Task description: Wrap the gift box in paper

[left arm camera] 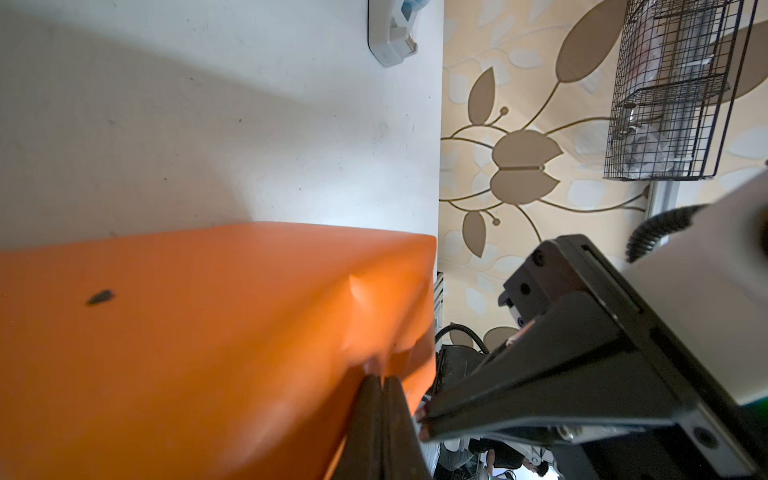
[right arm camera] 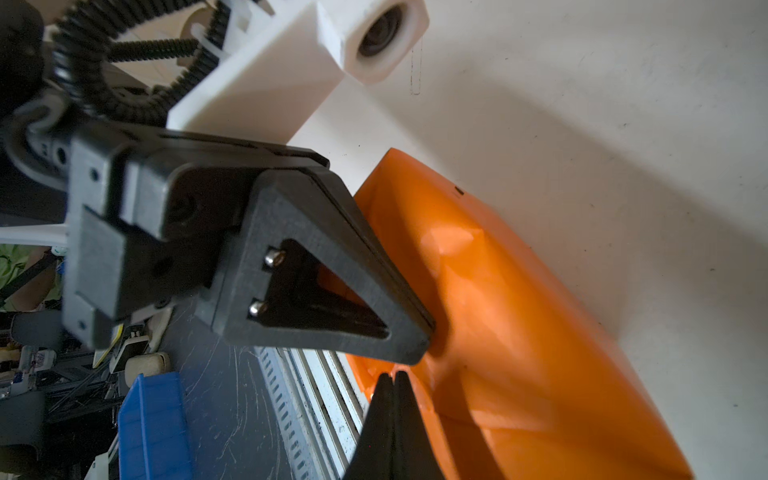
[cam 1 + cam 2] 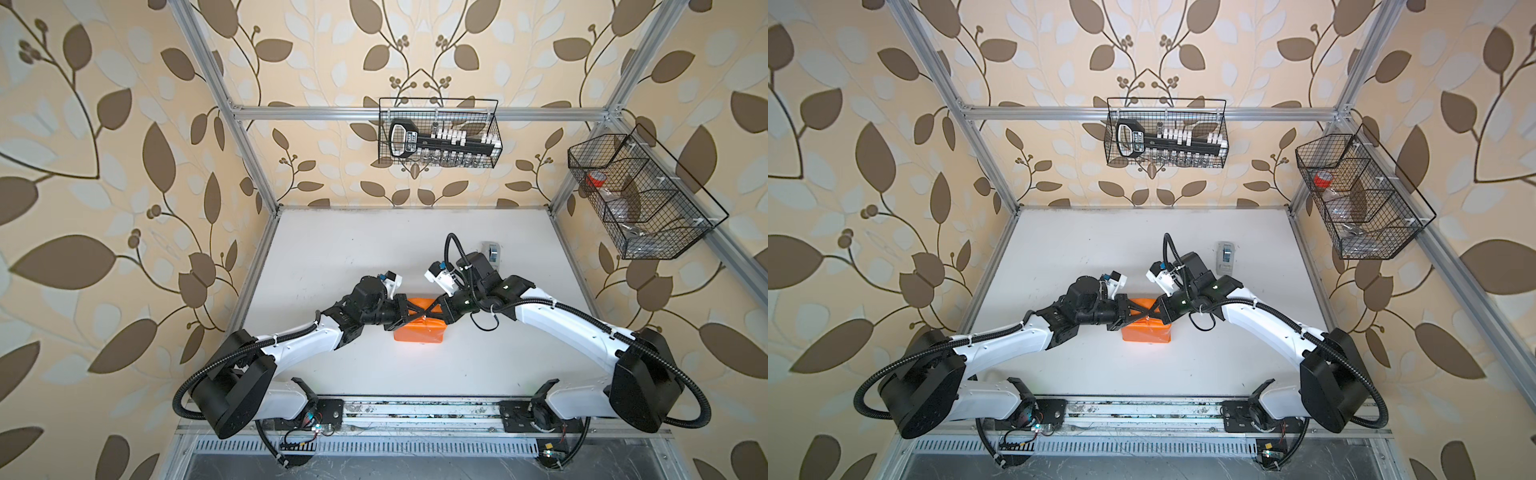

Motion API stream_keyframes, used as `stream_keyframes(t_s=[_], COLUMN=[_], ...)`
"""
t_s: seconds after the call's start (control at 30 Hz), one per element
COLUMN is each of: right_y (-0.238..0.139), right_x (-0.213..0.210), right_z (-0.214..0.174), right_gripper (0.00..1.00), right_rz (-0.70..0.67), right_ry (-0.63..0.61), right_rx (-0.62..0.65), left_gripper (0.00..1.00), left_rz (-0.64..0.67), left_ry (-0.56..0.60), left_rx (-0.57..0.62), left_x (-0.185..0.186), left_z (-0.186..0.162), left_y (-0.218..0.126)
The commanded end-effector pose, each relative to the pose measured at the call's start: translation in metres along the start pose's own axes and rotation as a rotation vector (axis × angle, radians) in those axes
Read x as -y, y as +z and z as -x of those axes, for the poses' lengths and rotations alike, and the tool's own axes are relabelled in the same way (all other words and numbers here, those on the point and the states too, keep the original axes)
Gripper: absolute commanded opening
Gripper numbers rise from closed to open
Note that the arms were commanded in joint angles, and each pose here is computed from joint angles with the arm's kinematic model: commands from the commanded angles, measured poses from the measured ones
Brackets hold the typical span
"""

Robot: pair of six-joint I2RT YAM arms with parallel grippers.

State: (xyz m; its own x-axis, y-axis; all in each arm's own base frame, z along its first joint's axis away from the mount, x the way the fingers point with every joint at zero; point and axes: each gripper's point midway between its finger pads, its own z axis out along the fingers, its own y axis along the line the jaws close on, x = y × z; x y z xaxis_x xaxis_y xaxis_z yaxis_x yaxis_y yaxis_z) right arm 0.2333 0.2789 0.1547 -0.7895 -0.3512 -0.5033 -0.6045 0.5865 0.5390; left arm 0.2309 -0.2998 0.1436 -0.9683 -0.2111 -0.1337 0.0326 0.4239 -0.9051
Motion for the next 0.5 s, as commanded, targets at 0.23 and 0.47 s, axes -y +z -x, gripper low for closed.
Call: stream_keyframes(t_s=[0.23, 0.47], right_y=[0.010, 0.012], right_x=[0.011, 0.016], right_z=[-0.013, -0.016], right_gripper=[0.00, 0.00], right_rz=[-0.030, -0.066], right_ry=[-0.014, -0.024], right_rx=[-0.044, -0.052], left_gripper=[0.00, 0.00], left_rz=[0.289, 0.289], left_ry=[-0.175, -0.174], left_rx=[-0.097, -0.098], left_x=[-0.088, -0.087], left_z=[-0.040, -0.040], left_y=[-0.007, -0.007])
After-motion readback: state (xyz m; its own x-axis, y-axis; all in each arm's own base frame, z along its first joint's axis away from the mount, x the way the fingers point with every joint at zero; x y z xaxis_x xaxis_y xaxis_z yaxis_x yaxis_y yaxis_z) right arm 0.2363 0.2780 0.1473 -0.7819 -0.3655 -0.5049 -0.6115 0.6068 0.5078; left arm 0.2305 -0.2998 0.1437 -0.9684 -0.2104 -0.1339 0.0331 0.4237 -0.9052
